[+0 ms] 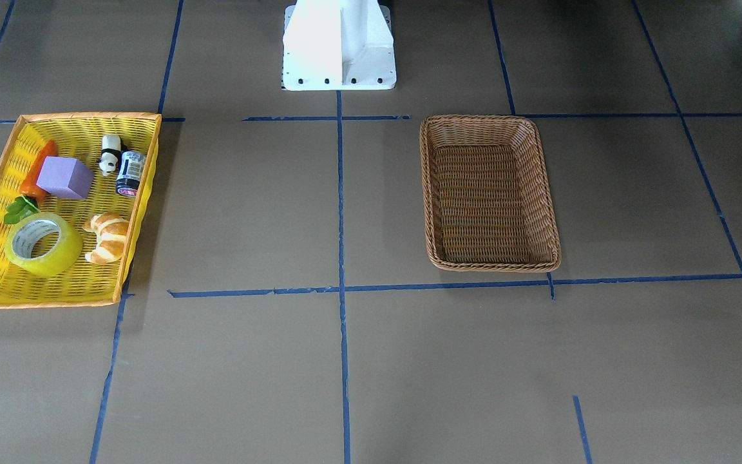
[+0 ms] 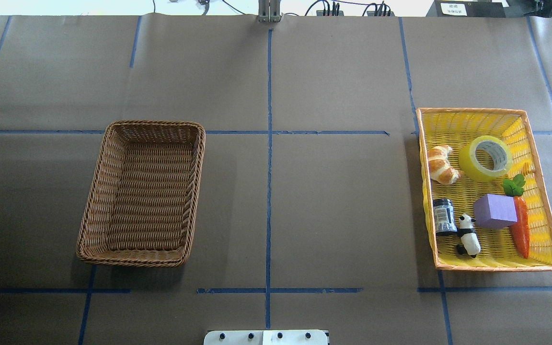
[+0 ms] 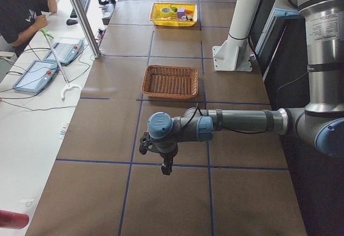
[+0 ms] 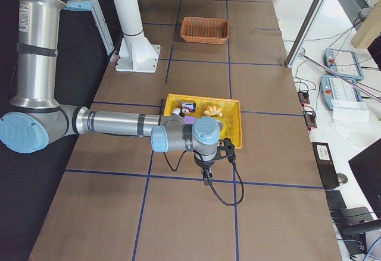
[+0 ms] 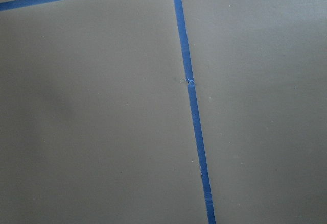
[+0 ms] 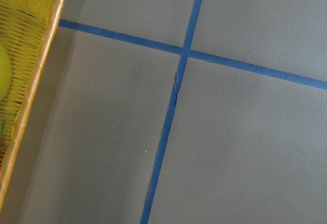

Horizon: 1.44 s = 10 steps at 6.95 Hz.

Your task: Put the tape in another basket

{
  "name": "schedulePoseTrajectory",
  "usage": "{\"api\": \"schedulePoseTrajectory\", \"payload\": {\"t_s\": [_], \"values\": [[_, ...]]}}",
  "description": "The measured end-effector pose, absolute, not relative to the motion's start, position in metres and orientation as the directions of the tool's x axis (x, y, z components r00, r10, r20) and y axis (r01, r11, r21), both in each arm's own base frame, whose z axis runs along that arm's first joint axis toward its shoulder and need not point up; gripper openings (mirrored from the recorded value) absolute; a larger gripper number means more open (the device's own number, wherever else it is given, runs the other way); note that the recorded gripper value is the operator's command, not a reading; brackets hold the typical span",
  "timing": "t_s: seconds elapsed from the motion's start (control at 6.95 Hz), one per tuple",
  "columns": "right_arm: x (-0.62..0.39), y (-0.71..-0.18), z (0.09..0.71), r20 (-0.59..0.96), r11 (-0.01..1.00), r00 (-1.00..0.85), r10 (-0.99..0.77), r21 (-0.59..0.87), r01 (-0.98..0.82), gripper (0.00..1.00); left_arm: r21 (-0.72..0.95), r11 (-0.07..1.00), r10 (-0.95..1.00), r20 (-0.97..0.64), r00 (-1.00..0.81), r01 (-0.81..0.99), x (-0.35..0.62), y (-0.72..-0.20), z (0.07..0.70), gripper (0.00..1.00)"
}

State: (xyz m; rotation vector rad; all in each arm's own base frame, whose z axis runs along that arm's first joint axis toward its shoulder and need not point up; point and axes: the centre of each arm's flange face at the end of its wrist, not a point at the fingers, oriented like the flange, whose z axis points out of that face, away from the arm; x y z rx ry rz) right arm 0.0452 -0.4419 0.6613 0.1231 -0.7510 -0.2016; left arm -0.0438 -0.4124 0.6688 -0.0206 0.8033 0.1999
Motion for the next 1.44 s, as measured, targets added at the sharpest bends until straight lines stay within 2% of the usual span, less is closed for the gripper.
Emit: {"api": "schedulePoseTrajectory", "payload": {"t_s": [0.58, 0.86, 1.44], "values": [[0.044, -0.450, 0.651, 0.661, 0.969, 0.711, -0.242, 0.206, 0.138, 1.00, 0.075, 0.979, 0.184, -0.713, 0.677, -0.187, -0.043, -0.415, 0.660, 1.00], [0.034, -0.472, 0.627, 0.658, 0.957, 0.700, -0.278, 0.249, 0.146, 1.00, 0.113, 0.976, 0.212, -0.708, 0.673, -0.188, -0.041, -0.431, 0.646, 1.00], [-0.061, -0.518, 0.555, 0.711, 0.976, 0.673, -0.204, 0.200, 0.085, 1.00, 0.201, 0.962, 0.274, -0.694, 0.666, -0.186, -0.040, -0.458, 0.620, 1.00]]}}
